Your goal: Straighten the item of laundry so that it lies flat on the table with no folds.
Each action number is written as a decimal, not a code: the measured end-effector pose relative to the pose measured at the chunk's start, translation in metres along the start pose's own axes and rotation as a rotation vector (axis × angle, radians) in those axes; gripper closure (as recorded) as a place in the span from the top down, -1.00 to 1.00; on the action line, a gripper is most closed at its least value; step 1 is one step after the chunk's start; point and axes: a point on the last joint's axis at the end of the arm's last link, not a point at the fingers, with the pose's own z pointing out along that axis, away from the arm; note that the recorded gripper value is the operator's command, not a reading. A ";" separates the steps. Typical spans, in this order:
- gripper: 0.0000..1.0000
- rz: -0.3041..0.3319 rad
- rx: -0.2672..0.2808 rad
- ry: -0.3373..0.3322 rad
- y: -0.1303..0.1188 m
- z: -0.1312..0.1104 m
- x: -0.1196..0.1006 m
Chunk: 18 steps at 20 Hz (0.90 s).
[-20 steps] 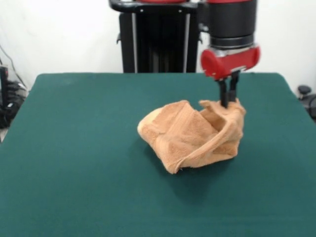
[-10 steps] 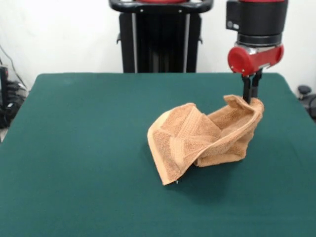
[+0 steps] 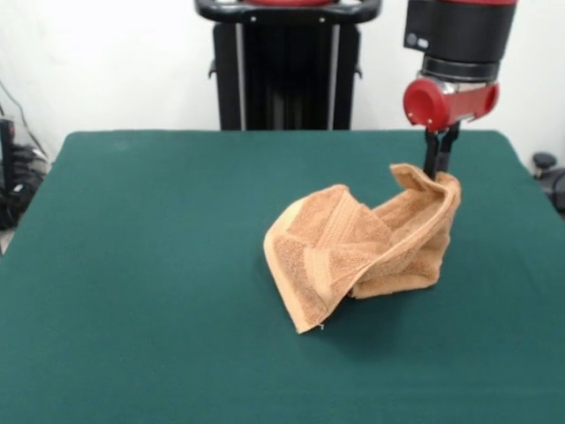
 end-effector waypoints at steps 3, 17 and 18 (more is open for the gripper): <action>-1.00 -0.001 0.018 -0.004 -0.002 0.000 0.002; -1.00 0.071 0.063 -0.193 -0.012 -0.008 -0.025; -1.00 0.076 0.062 -0.193 -0.012 -0.009 -0.026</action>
